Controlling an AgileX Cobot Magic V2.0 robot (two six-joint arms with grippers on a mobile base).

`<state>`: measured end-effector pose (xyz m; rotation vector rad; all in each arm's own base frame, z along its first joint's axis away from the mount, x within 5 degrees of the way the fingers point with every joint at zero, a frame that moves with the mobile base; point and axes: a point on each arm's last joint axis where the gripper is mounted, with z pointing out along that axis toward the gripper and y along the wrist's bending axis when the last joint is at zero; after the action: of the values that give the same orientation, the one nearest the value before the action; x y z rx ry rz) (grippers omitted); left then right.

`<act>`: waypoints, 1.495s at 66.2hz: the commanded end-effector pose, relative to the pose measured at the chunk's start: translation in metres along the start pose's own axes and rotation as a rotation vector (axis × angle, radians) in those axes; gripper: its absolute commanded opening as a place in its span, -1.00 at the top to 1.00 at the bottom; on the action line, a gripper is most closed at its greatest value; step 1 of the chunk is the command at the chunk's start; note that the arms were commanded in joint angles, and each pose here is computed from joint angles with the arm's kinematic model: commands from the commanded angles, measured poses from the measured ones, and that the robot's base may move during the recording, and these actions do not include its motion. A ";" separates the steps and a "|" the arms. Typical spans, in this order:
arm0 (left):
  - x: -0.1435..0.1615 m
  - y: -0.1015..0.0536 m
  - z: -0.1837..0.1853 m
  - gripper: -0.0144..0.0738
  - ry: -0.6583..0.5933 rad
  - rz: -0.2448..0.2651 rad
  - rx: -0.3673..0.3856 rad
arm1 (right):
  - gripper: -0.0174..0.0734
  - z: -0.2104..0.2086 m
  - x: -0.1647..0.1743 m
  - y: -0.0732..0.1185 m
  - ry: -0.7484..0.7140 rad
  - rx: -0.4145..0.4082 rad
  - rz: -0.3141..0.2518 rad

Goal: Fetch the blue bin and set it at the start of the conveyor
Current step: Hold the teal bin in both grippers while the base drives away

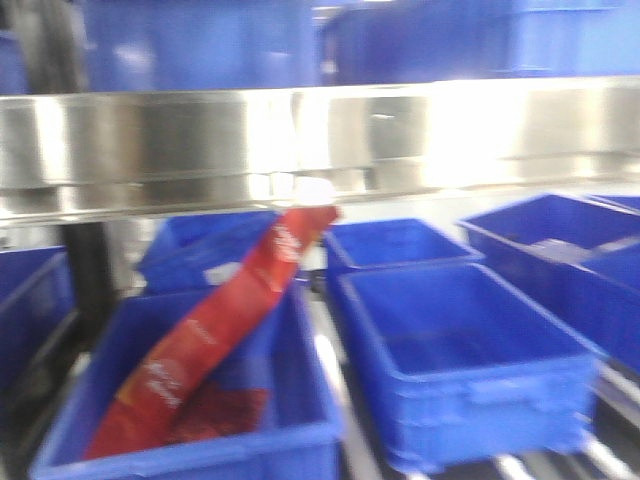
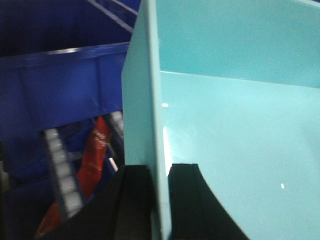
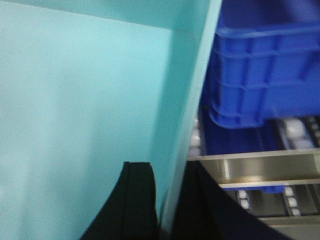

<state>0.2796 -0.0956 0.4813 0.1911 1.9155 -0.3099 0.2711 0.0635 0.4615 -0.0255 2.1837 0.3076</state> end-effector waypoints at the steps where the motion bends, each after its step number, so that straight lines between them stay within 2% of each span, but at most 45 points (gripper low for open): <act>1: -0.013 -0.004 -0.011 0.93 -0.108 -0.016 0.030 | 0.95 -0.007 -0.004 -0.003 -0.035 0.019 -0.037; 99: -0.013 -0.004 -0.011 0.93 -0.108 -0.014 0.029 | 0.95 -0.007 -0.004 -0.003 -0.035 0.019 -0.037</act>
<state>0.2802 -0.0964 0.4814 0.1921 1.9090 -0.3121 0.2711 0.0635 0.4614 -0.0256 2.1855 0.3073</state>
